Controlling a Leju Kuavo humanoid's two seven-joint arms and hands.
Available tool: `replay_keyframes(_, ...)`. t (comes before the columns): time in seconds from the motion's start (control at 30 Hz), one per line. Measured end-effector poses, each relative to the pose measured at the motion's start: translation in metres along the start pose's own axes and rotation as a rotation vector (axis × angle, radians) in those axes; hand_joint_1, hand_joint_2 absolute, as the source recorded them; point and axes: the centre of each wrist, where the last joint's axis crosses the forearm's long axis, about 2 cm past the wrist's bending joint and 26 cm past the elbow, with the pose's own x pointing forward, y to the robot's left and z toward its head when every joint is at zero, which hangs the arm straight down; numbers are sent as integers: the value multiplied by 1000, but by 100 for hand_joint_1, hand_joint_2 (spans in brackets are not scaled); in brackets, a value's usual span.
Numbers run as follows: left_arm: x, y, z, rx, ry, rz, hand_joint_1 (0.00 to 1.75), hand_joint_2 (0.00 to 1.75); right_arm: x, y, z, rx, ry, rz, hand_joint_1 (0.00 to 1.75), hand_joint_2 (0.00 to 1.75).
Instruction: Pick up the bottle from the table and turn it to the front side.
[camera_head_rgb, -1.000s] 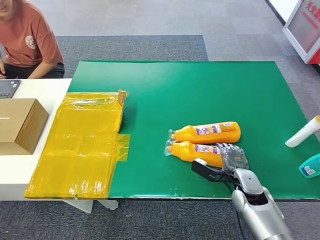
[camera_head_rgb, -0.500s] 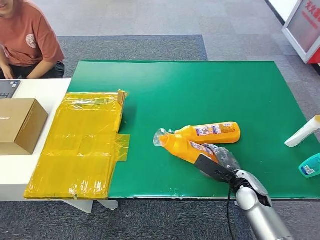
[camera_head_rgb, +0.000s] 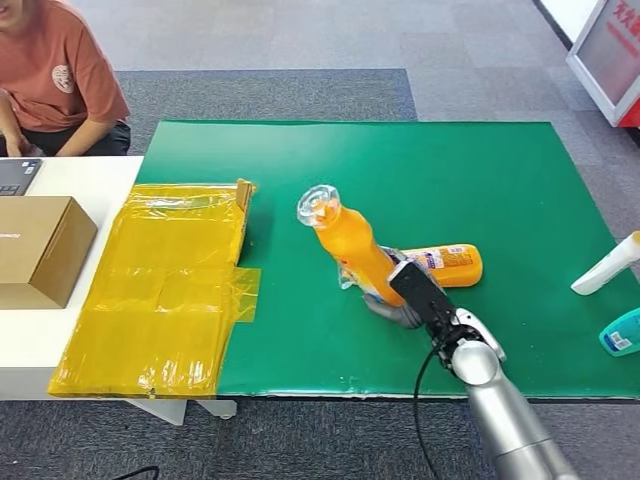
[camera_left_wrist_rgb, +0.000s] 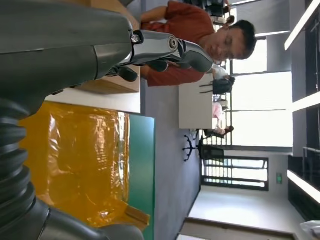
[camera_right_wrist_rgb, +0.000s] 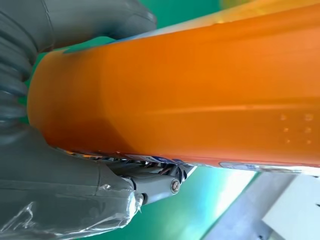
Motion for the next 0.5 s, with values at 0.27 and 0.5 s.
replay_keyframes(0.27, -42, -65, -62, -202, 77, 156, 0, 175, 44, 34, -47, 34, -117, -107, 175, 175)
replay_keyframes(0.5, -57, -121, -95, -383, 148, 182, 0, 175, 69, 60, -63, 78, -181, -149, 175, 175)
